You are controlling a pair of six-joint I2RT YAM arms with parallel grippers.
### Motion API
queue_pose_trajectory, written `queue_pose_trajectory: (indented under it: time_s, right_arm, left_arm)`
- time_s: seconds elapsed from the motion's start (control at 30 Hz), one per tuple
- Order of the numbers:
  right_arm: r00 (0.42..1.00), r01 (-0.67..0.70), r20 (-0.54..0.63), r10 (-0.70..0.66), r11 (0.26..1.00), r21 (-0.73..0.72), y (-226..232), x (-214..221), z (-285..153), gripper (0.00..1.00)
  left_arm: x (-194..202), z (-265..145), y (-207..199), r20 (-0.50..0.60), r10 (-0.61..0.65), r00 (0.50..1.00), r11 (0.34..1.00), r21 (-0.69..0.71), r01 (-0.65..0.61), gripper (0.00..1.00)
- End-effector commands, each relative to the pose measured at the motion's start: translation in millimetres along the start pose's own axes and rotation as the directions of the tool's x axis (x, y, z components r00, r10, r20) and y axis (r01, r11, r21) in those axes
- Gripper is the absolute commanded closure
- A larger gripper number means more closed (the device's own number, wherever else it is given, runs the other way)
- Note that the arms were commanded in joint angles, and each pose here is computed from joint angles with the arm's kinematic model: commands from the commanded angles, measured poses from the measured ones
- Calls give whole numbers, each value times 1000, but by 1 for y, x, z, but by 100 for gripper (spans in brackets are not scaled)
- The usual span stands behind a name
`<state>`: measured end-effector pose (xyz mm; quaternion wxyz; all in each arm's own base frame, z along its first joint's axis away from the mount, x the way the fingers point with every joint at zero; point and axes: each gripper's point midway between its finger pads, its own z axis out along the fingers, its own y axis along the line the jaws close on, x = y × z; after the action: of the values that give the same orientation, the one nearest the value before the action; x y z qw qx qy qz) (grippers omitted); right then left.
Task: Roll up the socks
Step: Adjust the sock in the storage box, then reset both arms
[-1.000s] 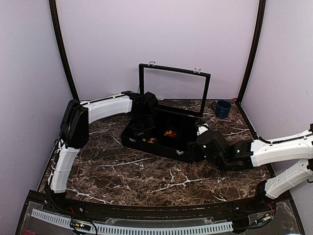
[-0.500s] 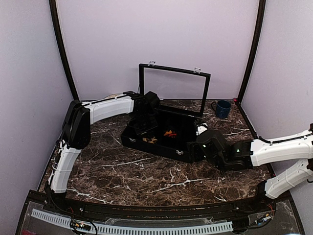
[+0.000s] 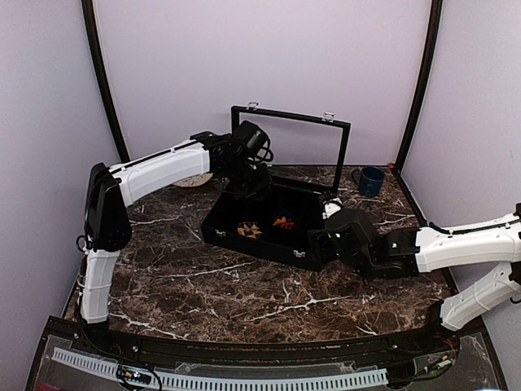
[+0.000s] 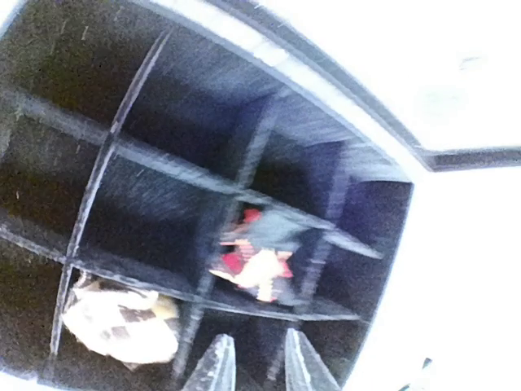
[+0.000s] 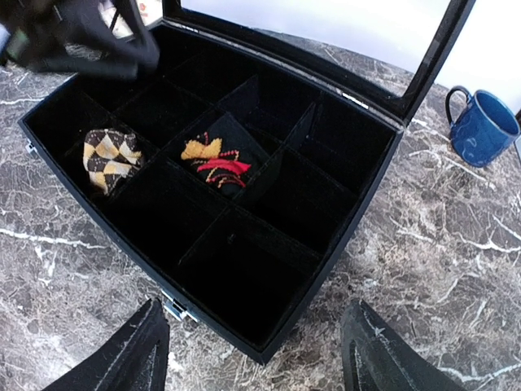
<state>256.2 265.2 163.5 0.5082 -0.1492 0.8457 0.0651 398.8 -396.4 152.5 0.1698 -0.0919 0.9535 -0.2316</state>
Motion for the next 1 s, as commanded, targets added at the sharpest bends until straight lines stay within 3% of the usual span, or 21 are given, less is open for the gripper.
queue_pose_trajectory:
  time_s: [0.0, 0.17, 0.23, 0.4, 0.57, 0.7, 0.8, 0.97]
  right_arm:
    - [999, -12, 41, 11, 1000, 16, -3, -22, -1, 30]
    - [998, -45, 40, 42, 996, 78, -31, -26, 2, 25]
    - [997, -68, 40, 63, 990, 125, -52, -27, 5, 22]
    - [988, -155, 31, 152, 950, 270, -120, -25, 10, 13]
    - [974, -214, 11, 226, 904, 370, -167, -14, 2, 7]
    - [962, -252, 11, 273, 868, 428, -186, -7, -11, 2]
    - [948, -295, 29, 318, 838, 458, -194, -4, -23, 0]
    - [921, -369, 83, 381, 784, 499, -207, -6, -46, 1]
  left_arm:
    - [-29, -90, -49, 206, 82, 975, 984, 137, -112, 72]
    - [-44, -154, -22, 397, 134, 908, 988, 20, -154, 66]
    - [-45, -171, 7, 465, 143, 874, 989, -45, -138, 62]
    - [-47, -226, 99, 658, 182, 731, 973, -229, -37, 50]
    - [-40, -246, 182, 731, 228, 644, 945, -326, 34, 38]
    - [-34, -248, 235, 759, 238, 607, 925, -367, 96, 27]
    - [-33, -243, 245, 736, 333, 589, 901, -433, 32, 24]
    - [-30, -226, 262, 685, 386, 618, 865, -501, 15, 20]
